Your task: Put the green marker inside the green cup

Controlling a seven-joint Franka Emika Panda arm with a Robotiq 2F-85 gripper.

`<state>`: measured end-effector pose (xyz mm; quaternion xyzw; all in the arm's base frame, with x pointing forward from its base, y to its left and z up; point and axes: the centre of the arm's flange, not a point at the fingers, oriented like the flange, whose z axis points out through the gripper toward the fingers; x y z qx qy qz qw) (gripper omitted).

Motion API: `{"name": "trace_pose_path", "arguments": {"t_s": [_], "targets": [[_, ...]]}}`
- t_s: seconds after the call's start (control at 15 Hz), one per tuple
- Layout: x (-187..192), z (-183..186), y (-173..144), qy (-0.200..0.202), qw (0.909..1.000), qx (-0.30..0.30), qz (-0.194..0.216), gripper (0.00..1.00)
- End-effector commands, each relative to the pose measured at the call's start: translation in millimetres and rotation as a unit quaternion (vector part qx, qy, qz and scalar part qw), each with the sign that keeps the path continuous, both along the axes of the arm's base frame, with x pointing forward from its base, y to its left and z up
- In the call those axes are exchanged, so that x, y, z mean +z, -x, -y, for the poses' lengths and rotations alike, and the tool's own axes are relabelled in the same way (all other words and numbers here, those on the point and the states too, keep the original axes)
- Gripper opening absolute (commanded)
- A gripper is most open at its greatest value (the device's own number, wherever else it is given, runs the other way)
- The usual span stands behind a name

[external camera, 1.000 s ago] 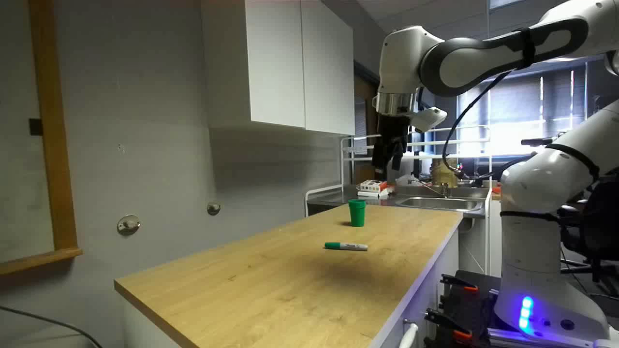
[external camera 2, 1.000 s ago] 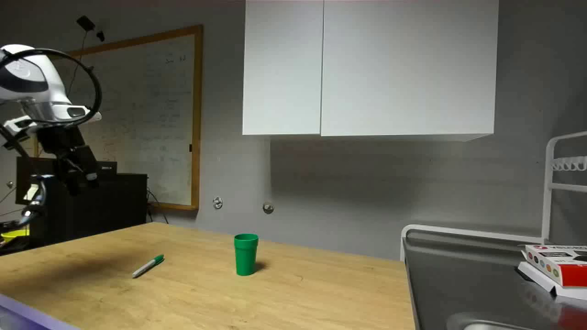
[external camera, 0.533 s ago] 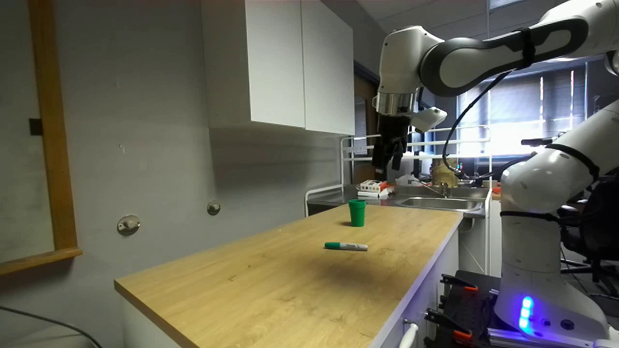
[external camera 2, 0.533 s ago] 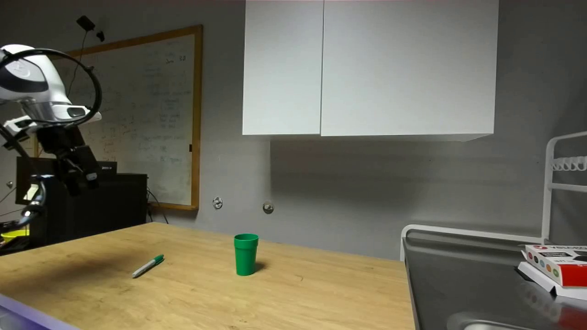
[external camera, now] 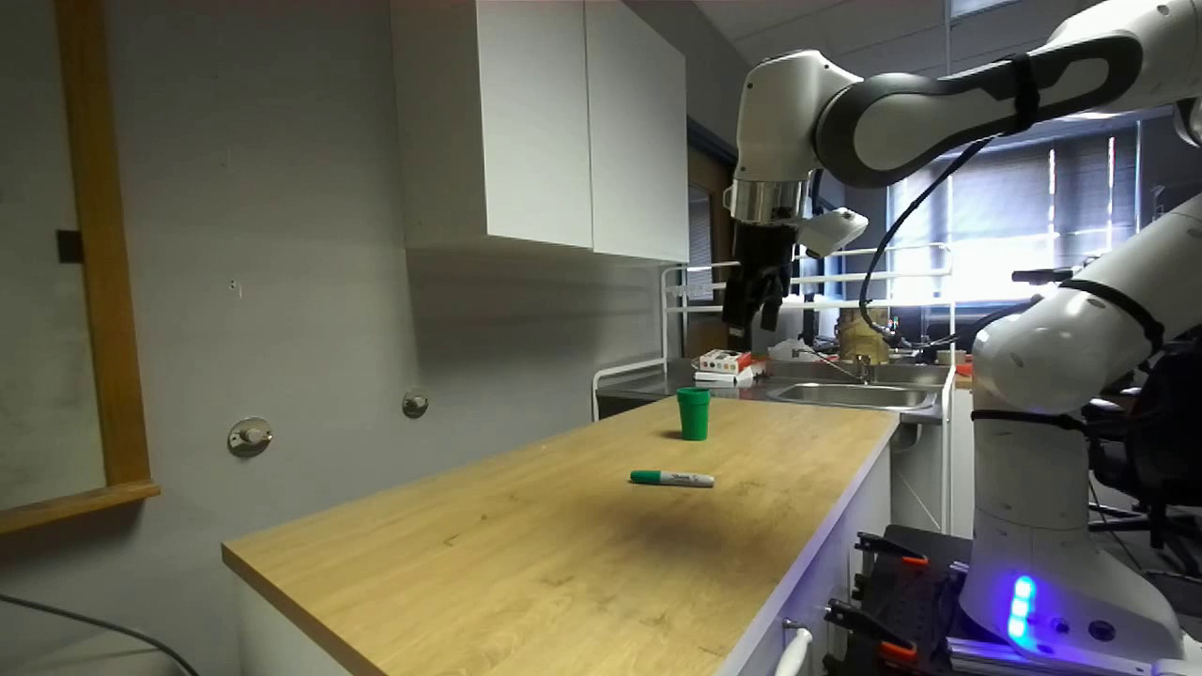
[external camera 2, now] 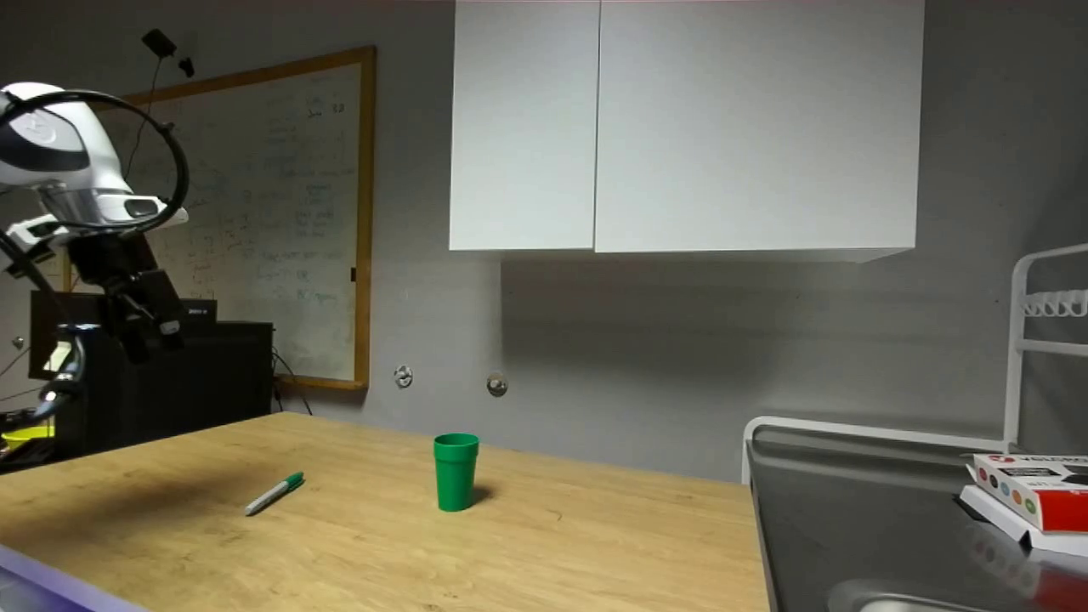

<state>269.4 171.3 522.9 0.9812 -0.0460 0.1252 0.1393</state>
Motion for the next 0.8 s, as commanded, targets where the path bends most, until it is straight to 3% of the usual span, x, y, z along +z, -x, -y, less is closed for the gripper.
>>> {"name": "trace_pose_path", "arguments": {"t_s": [0.0, 0.33, 0.73], "targets": [[0, 0, 0, 0.000, 1.0000, 0.000, 0.000, 1.00], [-2, 15, -37, 0.013, 0.9999, -0.006, -0.005, 1.00], [-31, 38, -126, 0.006, 0.9980, 0.059, -0.020, 1.00]]}}
